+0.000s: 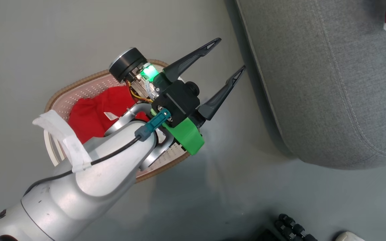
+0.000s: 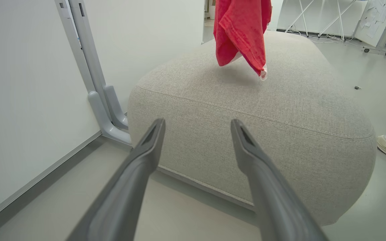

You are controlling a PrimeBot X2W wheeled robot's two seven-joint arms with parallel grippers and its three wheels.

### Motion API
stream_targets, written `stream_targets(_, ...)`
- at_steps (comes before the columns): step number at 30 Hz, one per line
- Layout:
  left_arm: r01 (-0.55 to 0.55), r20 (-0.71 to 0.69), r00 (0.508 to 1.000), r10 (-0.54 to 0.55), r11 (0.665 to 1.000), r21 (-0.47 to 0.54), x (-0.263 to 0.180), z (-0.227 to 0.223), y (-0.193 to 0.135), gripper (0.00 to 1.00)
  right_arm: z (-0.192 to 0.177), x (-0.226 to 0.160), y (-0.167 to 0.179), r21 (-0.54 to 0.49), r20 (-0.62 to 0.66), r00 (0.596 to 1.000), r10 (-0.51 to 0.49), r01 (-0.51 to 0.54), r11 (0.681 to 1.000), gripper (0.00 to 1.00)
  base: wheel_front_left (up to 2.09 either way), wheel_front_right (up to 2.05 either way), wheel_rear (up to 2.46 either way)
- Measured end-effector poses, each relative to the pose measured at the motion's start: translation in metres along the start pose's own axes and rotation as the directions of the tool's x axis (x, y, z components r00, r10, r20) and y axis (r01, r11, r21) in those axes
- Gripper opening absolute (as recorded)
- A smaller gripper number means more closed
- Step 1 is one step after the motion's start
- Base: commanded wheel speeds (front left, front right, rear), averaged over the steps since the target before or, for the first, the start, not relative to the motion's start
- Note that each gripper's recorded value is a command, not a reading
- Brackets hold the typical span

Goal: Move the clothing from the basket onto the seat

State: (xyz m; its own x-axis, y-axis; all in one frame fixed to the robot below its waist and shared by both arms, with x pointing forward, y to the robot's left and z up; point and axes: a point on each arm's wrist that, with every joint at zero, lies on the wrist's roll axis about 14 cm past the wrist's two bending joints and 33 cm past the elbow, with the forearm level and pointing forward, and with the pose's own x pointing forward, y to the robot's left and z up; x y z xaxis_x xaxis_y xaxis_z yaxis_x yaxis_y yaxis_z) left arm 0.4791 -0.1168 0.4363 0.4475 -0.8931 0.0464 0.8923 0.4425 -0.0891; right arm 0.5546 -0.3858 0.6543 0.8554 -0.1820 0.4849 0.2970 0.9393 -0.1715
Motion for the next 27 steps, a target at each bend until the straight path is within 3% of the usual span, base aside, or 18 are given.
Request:
stream_targets(9,-0.011,-0.006,1.0,0.011,1.0,-0.024,-0.001,-0.017,0.009,1.0,-0.1,-0.025,-0.008,0.006,-0.27,0.961,-0.061,0.065,0.998,0.0,0.0,0.0,0.0)
stream_targets(17,-0.018,-0.012,1.0,0.017,0.999,-0.034,-0.003,-0.026,0.013,1.0,-0.178,-0.074,0.0,0.0,-0.502,0.861,-0.08,0.092,0.996,0.0,0.0,0.0,0.0)
stream_targets(22,-0.026,-0.01,1.0,0.026,0.999,-0.032,-0.006,-0.026,0.016,1.0,-0.202,-0.099,-0.009,-0.002,-0.581,0.804,-0.122,0.148,0.989,0.0,0.0,0.0,0.0)
stream_targets(23,-0.029,-0.01,1.0,0.028,0.999,-0.029,-0.006,-0.025,0.016,1.0,-0.204,-0.101,-0.008,-0.001,-0.588,0.799,-0.123,0.151,0.988,0.33,0.0,0.0,0.0)
stream_targets(24,-0.031,-0.01,0.999,0.031,0.999,-0.026,-0.007,-0.025,0.017,1.0,-0.204,-0.102,-0.008,0.001,-0.59,0.798,-0.123,0.153,0.988,0.89,0.0,0.0,0.0)
stream_targets(25,-0.033,-0.006,0.999,0.032,0.999,-0.023,-0.007,-0.023,0.017,1.0,-0.203,-0.102,-0.008,0.002,-0.589,0.798,-0.123,0.154,0.988,1.0,0.0,0.0,0.0)
stream_targets(27,-0.037,-0.001,0.999,0.037,0.999,-0.016,-0.007,-0.019,0.018,1.0,-0.198,-0.103,-0.01,0.004,-0.584,0.802,-0.127,0.159,0.987,1.0,0.0,0.0,0.0)
